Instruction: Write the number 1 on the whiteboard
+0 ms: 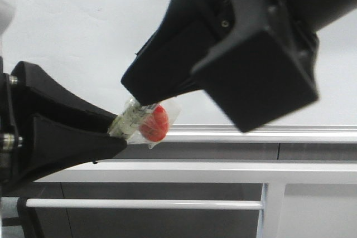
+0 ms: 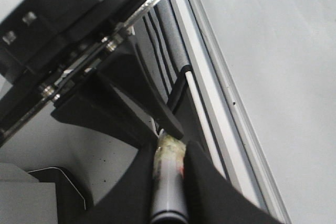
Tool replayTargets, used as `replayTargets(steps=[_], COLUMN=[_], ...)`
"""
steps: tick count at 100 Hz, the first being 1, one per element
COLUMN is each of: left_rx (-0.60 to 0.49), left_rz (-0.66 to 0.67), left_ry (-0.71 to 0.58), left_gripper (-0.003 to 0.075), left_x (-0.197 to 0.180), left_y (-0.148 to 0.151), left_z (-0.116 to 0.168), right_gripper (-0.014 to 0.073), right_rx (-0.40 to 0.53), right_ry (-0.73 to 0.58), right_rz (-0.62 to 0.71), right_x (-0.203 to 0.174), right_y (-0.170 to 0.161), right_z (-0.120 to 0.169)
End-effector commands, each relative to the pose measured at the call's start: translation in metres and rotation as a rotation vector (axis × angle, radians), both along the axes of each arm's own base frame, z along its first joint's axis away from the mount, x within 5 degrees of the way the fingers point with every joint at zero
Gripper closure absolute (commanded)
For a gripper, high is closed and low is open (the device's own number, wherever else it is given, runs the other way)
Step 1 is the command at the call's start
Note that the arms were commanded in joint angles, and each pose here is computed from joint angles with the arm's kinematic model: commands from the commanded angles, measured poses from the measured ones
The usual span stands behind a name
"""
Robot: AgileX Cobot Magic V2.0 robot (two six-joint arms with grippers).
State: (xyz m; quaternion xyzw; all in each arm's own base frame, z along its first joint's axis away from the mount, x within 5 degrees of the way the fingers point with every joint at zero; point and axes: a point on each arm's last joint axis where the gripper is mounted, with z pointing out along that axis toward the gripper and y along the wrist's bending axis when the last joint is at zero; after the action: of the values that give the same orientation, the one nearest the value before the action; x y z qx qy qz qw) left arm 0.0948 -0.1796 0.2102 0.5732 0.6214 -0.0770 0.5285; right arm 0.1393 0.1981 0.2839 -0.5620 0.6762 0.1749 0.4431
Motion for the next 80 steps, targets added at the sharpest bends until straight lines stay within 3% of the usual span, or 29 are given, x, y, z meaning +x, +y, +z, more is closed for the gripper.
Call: replayTargets(steps=[1, 16, 23, 38, 45, 80], left_rx=[-0.083, -0.096, -0.096, -0.1, -0.126, -0.373], left_rz=[0.044, 0.062, 0.062, 0.069, 0.104, 0.254], left_ry=[-0.097, -0.118, -0.118, -0.111, -0.086, 0.105], left_gripper=[0.074, 0.0696, 0.0603, 0.0317, 0.0239, 0.0227], left_x=[0.006, 0.008, 0.008, 0.008, 0.009, 0.001], left_y=[-0.002, -0.002, -0.002, -0.001, 0.002, 0.034], left_z=[0.019, 0.021, 0.021, 0.021, 0.023, 0.048], right_gripper=[0.0664, 0.0664, 0.0664, 0.0664, 0.0664, 0.0648], right_rx=[0.05, 0.051, 0.054, 0.082, 0.088, 0.214], right_ry=[-0.025, -0.025, -0.029, -0.06, -0.066, -0.09], right_rz=[-0.006, -0.006, -0.01, -0.032, -0.035, -0.134], right_x=[0.001, 0.001, 0.002, 0.004, 0.005, 0.0], right_y=[0.002, 0.002, 0.002, 0.002, 0.002, -0.021], right_z=[0.015, 0.015, 0.015, 0.019, 0.02, 0.038])
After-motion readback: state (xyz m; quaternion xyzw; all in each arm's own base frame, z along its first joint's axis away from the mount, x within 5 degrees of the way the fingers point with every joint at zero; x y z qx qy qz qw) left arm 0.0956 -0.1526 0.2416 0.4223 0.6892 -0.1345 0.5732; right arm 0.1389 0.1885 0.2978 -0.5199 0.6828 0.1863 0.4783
